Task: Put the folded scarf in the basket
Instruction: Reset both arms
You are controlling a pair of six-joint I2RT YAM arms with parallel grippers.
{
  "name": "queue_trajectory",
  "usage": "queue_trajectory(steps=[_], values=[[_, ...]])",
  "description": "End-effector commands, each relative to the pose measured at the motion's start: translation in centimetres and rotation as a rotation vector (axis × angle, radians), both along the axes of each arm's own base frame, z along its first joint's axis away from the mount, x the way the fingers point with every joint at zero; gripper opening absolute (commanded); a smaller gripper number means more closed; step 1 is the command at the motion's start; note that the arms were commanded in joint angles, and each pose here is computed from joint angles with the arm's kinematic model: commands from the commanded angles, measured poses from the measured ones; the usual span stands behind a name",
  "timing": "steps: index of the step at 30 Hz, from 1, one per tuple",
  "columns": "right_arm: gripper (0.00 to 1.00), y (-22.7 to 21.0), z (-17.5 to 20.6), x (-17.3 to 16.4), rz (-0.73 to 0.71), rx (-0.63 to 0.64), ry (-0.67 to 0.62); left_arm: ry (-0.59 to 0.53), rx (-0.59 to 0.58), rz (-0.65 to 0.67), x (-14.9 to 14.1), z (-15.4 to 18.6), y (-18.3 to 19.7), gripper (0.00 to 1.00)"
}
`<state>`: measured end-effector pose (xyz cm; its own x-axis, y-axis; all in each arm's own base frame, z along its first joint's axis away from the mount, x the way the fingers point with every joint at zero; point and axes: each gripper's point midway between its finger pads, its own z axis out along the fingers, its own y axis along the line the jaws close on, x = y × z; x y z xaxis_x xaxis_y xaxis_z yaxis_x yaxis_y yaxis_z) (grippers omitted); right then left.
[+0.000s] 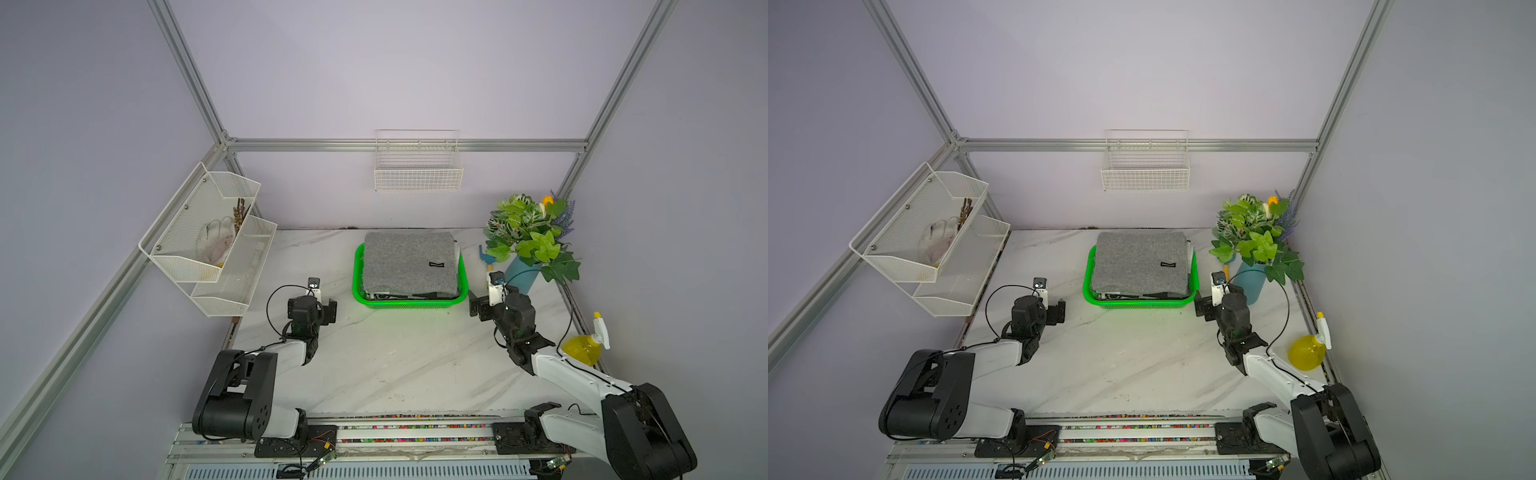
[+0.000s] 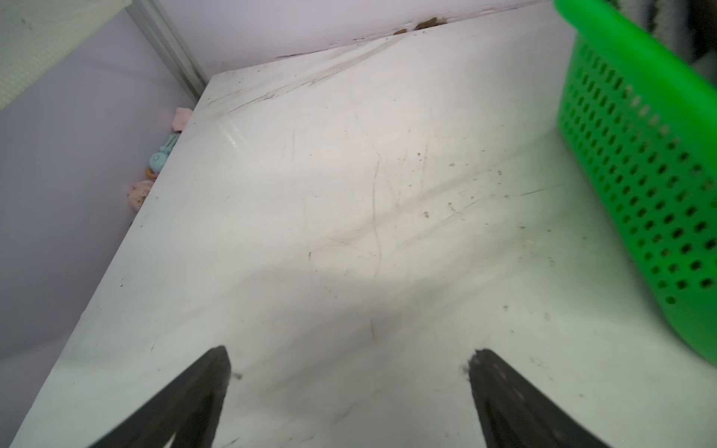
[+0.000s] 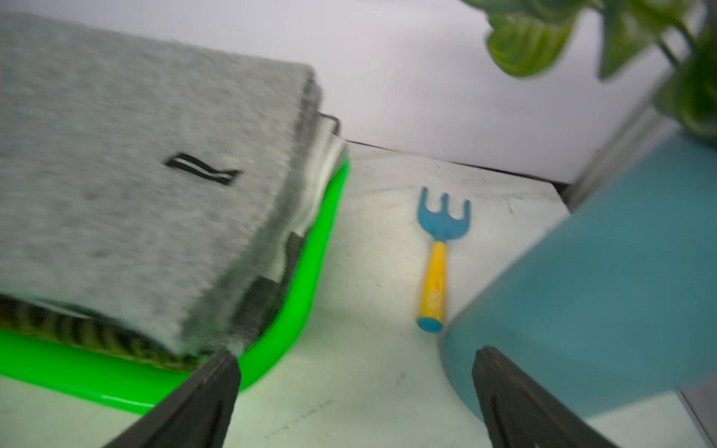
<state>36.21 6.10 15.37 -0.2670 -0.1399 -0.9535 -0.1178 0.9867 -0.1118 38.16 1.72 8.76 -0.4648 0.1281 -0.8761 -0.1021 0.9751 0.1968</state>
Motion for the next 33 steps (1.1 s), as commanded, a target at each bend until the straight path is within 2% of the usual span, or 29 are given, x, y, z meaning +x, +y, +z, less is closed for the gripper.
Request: queue_trajectory(steps=[1,4,8,13,16,21,33], values=[[1.0,-1.5,4.2,0.4,-0.034,0.051,-0.232,-0.209,-0.066,-0.01,1.9,3.9,0.3,1.0],[1.0,-2.9,3.3,0.9,-0.038,0.138,-0.23,-0.202,-0.082,-0.031,2.6,2.7,0.4,1.0],[1.0,-4.4,1.0,1.6,-0.092,0.152,-0.215,-0.184,-0.108,-0.019,2.4,2.3,0.8,1.0],[1.0,-4.4,-1.3,1.8,-0.092,0.154,-0.238,-0.22,-0.104,-0.011,2.2,2.3,1.0,1.0],[1.0,-4.4,-2.7,3.0,-0.101,0.138,-0.122,-0.21,-0.105,-0.011,2.3,2.3,1.0,1.0],[1.0,-5.0,-2.1,2.9,-0.132,0.154,-0.169,-0.209,-0.106,-0.011,2.2,2.3,1.0,1.0],[1.0,-5.0,-2.2,2.9,-0.13,0.149,-0.166,-0.21,-0.104,-0.011,2.2,2.3,1.0,1.0]])
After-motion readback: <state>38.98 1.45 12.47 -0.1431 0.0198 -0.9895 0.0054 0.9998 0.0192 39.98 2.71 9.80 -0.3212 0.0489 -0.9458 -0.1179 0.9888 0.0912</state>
